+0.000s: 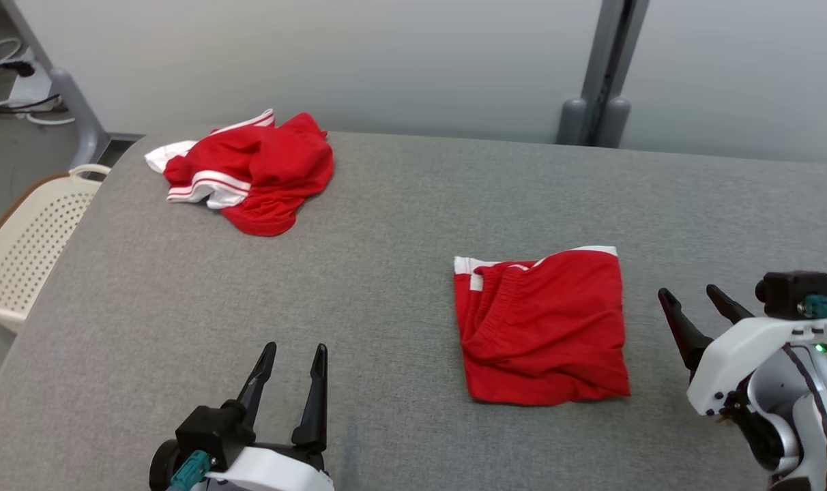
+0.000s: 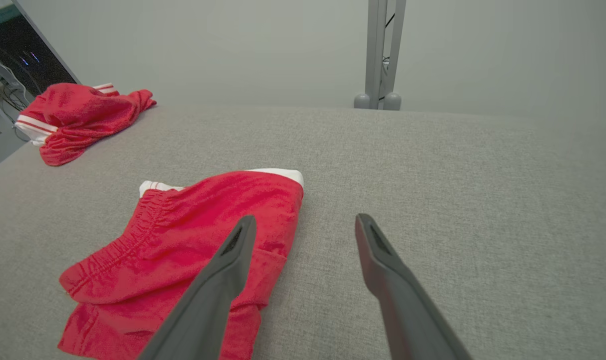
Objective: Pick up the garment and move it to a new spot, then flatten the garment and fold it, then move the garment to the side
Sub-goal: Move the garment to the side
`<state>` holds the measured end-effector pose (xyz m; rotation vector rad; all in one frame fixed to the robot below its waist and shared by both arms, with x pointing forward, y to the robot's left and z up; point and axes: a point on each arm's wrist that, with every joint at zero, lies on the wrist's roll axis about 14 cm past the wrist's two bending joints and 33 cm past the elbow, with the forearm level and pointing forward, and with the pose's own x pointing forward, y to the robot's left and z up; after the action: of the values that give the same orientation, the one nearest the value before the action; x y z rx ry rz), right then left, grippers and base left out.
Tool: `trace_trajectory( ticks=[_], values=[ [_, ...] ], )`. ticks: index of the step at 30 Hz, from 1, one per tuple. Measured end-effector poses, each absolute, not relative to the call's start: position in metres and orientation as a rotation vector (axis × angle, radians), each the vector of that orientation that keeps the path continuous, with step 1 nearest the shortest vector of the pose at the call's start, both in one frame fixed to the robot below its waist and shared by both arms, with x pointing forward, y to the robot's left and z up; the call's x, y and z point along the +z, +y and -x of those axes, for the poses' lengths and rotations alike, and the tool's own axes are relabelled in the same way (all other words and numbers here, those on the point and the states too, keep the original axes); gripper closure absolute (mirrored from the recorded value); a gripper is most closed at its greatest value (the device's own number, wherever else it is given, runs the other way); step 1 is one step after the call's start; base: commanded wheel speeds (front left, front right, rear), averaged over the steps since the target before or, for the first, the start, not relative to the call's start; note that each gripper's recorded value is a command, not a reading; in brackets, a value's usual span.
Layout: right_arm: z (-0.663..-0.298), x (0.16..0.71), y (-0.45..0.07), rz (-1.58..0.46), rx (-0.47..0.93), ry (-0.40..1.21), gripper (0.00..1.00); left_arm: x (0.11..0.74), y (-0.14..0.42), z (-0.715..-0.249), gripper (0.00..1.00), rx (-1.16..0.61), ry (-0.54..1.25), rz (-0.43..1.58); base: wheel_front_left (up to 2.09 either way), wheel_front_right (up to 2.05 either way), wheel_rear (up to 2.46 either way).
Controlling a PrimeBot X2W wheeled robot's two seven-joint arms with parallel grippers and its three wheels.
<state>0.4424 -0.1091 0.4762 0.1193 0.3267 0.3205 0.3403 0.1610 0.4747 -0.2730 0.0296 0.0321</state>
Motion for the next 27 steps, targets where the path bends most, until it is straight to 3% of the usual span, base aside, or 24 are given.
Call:
trace_trajectory(
  ticks=[11, 21, 22, 23, 24, 26, 27],
  values=[
    [-0.457, 0.420, -0.080, -0.124, 0.461, 0.661, 0.00, 0.461, 0.175, -0.341, 0.00, 0.087, 0.072, 0.270, 0.00, 0.00, 0.00],
    [-0.455, 0.385, -0.066, -0.187, 0.496, 0.825, 0.00, 0.454, 0.184, -0.342, 0.00, 0.117, 0.097, 0.260, 0.00, 0.00, 0.00],
    [-0.454, 0.384, -0.063, -0.191, 0.504, 0.830, 0.16, 0.453, 0.184, -0.342, 0.00, 0.118, 0.097, 0.260, 0.00, 0.00, 0.00],
    [-0.454, 0.384, -0.061, -0.197, 0.507, 0.833, 0.53, 0.453, 0.184, -0.342, 0.00, 0.118, 0.098, 0.260, 0.00, 0.00, 0.00],
    [-0.455, 0.384, -0.061, -0.200, 0.510, 0.837, 0.60, 0.453, 0.184, -0.342, 0.00, 0.118, 0.099, 0.259, 0.00, 0.00, 0.00],
    [-0.457, 0.384, -0.060, -0.181, 0.520, 0.827, 1.00, 0.451, 0.184, -0.343, 0.00, 0.117, 0.104, 0.259, 0.00, 0.00, 0.00],
    [-0.459, 0.385, -0.061, -0.172, 0.521, 0.820, 1.00, 0.451, 0.183, -0.343, 0.00, 0.115, 0.105, 0.258, 0.00, 0.00, 0.00]
  ],
)
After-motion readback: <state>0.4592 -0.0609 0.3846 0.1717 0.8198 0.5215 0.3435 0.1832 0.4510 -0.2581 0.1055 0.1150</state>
